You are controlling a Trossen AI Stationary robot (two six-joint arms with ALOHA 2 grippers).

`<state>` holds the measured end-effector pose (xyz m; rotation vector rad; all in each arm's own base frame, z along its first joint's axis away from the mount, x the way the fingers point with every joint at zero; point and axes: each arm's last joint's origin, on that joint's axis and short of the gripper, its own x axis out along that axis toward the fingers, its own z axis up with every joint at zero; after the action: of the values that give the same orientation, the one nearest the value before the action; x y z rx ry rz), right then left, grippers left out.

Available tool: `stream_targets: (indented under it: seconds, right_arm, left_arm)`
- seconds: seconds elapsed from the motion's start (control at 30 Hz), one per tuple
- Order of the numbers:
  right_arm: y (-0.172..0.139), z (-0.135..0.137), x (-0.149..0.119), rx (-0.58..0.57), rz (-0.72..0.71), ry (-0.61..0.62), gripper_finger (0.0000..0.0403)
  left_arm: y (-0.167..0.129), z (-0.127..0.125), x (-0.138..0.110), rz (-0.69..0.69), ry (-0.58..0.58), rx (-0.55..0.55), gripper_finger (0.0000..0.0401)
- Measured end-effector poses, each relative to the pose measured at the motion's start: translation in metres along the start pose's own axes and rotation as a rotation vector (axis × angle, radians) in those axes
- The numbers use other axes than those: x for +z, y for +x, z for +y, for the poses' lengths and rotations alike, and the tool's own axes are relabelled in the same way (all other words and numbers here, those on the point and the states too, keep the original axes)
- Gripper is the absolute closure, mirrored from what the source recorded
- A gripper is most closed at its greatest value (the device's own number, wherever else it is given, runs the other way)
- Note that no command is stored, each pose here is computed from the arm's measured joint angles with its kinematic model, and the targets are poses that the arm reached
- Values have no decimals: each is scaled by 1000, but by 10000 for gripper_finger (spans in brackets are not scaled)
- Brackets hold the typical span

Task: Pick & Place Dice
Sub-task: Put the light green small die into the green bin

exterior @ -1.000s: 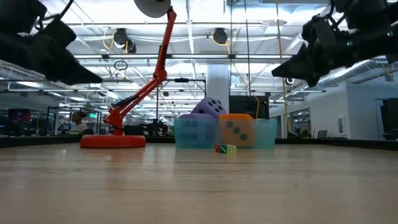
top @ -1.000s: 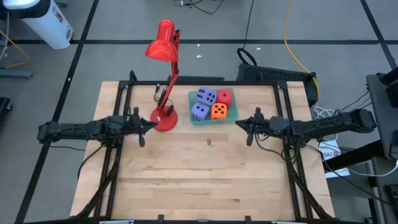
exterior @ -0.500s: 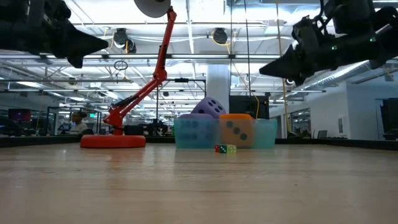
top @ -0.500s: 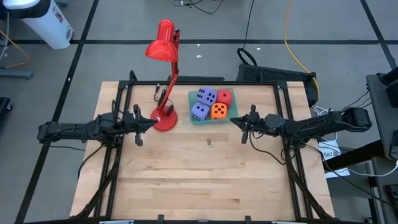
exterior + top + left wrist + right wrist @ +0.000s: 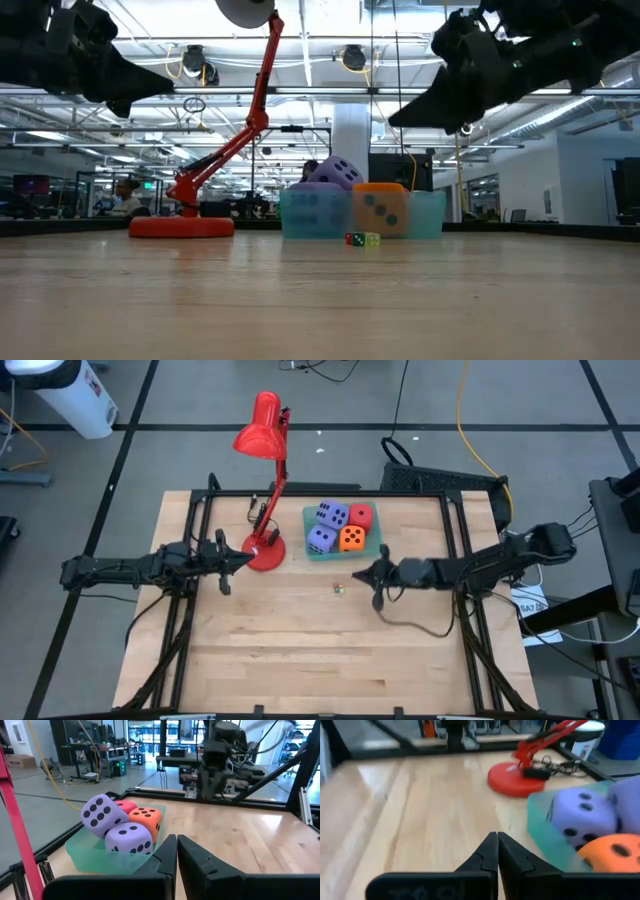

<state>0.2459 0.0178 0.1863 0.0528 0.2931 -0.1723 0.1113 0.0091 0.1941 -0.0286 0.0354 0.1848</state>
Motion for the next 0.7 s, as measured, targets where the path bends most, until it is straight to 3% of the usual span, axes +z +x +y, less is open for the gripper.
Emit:
stream_targets:
  seconds: [0.13,0.37,0.6,0.7]
  right_arm:
    - [13,15,-12,-98,38,-50,403]
    - [32,16,-38,-195,103,-51,403]
    - [44,24,-55,-167,90,3,403]
    - [48,25,-55,-83,95,-5,403]
  left_arm:
    - [0,0,-1,11,15,1,375]
    - [0,1,-2,17,25,27,375]
    - [0,1,-2,15,31,29,375]
    - [0,1,-1,14,30,30,375]
